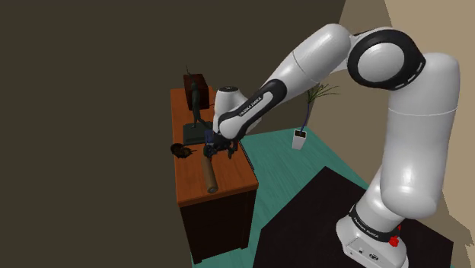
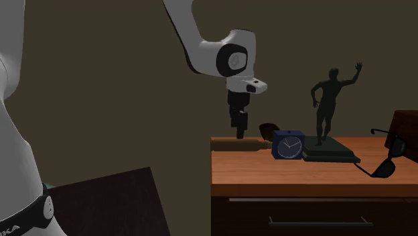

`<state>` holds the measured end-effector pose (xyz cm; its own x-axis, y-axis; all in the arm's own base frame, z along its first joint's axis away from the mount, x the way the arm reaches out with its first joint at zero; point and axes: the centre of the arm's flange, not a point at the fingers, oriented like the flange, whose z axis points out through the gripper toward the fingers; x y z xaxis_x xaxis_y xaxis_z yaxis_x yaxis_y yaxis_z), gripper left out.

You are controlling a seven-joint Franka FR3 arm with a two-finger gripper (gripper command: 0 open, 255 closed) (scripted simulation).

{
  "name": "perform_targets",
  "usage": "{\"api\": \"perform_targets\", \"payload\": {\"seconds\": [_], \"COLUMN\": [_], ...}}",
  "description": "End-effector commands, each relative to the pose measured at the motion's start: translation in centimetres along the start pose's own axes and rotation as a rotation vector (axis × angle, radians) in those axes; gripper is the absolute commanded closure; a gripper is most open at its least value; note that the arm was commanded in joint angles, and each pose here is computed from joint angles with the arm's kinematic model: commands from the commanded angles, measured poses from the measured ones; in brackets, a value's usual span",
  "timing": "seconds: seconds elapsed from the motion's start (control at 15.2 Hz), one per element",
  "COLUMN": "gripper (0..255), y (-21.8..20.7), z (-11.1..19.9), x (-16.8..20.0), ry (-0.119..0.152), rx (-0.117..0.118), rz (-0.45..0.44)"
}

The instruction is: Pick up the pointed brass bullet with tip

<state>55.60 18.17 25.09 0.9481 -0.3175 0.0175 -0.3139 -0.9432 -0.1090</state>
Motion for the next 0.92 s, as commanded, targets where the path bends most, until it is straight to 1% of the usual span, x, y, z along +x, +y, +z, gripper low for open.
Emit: {"api": "perform_targets", "payload": {"seconds": [0.0,0.26,0.73,0.86], "gripper": [0,0,0,0], "y": [-1.5,-4.1,-3.7,-3.7], "z": [1.7,4.8,8.5,8.8], "x": [1.2,3.4,3.3,3.3], "ry": [0.005,0.014,0.014,0.014], "rx": [0.012,0.032,0.032,0.032], "rz": [0.008,0.020,0.020,0.020]}}
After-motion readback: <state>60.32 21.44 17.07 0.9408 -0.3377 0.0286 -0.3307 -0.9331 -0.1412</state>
